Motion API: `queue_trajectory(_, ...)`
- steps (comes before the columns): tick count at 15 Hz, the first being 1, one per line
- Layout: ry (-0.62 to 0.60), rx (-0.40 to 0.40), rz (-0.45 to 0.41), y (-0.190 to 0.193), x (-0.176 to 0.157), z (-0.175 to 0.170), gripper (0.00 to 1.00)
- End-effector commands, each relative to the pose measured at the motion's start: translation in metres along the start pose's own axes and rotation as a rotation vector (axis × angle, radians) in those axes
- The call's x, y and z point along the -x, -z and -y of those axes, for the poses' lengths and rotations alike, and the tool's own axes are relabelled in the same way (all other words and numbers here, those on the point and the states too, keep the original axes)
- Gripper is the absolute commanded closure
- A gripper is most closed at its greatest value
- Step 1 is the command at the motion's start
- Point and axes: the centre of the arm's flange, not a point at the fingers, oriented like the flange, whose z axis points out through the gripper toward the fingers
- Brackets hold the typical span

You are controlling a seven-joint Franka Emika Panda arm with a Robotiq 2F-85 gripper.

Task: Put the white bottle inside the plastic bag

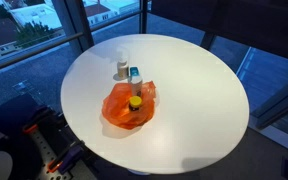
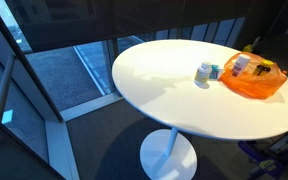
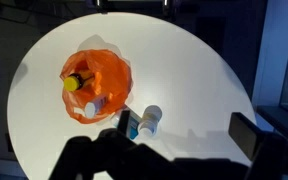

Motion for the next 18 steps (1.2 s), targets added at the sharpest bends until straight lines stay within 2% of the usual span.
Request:
queue_trajectory(1, 0.0, 0.0, 0.0, 0.0, 0.0, 0.0, 0.0)
queue_trajectory(12, 0.0, 0.0, 0.0, 0.0, 0.0, 0.0, 0.0)
queue_trajectory(18, -0.028, -0.016, -0.021, -0.002, -0.029, 0.006, 0.0)
